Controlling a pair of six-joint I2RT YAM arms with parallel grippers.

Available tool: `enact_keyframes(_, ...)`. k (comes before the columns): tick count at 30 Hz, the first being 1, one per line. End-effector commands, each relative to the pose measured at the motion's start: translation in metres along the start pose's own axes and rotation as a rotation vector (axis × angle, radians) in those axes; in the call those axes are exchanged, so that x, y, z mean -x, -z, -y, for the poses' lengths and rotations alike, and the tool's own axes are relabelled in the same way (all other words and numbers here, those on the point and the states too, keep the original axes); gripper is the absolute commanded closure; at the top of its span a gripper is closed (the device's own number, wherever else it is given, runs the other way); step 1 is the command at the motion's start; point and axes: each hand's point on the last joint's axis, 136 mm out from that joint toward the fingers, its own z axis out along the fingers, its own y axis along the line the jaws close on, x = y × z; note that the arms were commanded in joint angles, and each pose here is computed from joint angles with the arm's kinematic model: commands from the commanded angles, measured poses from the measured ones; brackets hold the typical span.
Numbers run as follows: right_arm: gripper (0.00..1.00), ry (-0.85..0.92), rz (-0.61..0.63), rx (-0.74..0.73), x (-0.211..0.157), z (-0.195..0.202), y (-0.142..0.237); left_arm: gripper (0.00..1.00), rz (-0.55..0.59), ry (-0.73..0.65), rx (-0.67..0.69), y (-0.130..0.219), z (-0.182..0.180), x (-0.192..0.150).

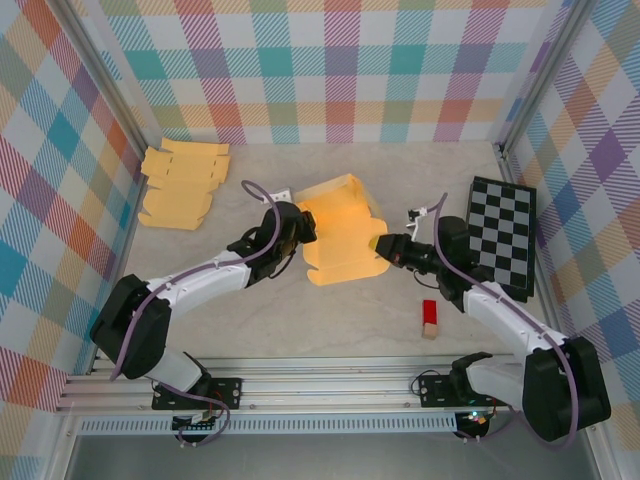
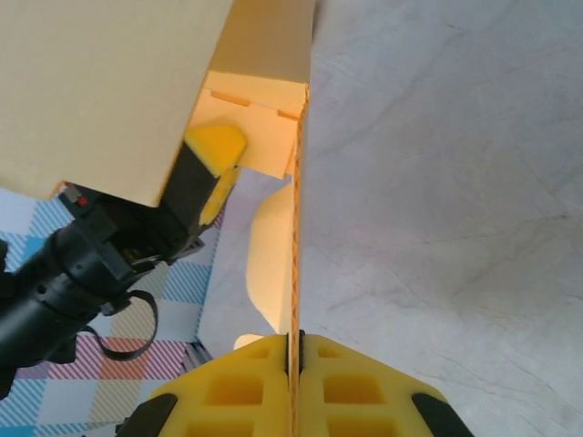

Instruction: Fold the paper box

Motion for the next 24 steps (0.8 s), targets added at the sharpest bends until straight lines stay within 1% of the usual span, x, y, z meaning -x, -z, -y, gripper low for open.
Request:
enact_keyframes(1, 0.98, 0.129, 0.071, 0.237, 0.02, -0.059, 0.011, 1.0, 0.022, 0.053, -0.11, 0.006, 0.016, 0.009)
enact_keyframes(5, 0.99, 0.185, 0.07, 0.314, 0.019, -0.077, 0.017, 1.0, 0.026, 0.059, -0.158, 0.008, 0.023, 0.011)
enact_keyframes(9, 0.94, 0.234, -0.035, 0.366, 0.008, -0.09, 0.017, 1.0, 0.027, 0.056, -0.197, 0.01, 0.031, 0.015)
enact_keyframes(10, 0.9, 0.232, -0.071, 0.344, 0.005, -0.088, 0.016, 1.0, 0.027, 0.054, -0.191, 0.01, 0.03, 0.015)
enact_keyframes(12, 0.8, 0.249, -0.083, 0.24, 0.006, -0.08, 0.016, 1.0, 0.027, 0.042, -0.154, 0.01, 0.025, 0.016)
enact_keyframes(13, 0.7, 0.278, -0.078, 0.189, 0.007, -0.078, 0.019, 1.0, 0.025, 0.03, -0.124, 0.011, 0.02, 0.016)
enact_keyframes(14, 0.56, 0.306, -0.071, 0.13, 0.009, -0.074, 0.023, 1.0, 0.022, 0.014, -0.09, 0.01, 0.015, 0.017)
enact_keyframes(16, 0.49, 0.365, -0.071, 0.039, 0.013, -0.071, 0.029, 1.0, 0.017, -0.026, -0.034, 0.011, 0.006, 0.017)
enact_keyframes(17, 0.44, 0.394, -0.083, 0.003, 0.014, -0.071, 0.033, 1.0, 0.019, -0.049, -0.008, 0.011, 0.002, 0.018)
enact_keyframes(21, 0.35, 0.486, -0.121, -0.125, 0.024, -0.07, 0.042, 1.0, 0.016, -0.145, 0.075, 0.013, -0.013, 0.017)
enact_keyframes(24, 0.34, 0.577, -0.108, -0.235, 0.045, -0.07, 0.047, 1.0, 0.017, -0.202, 0.11, 0.015, -0.02, 0.018)
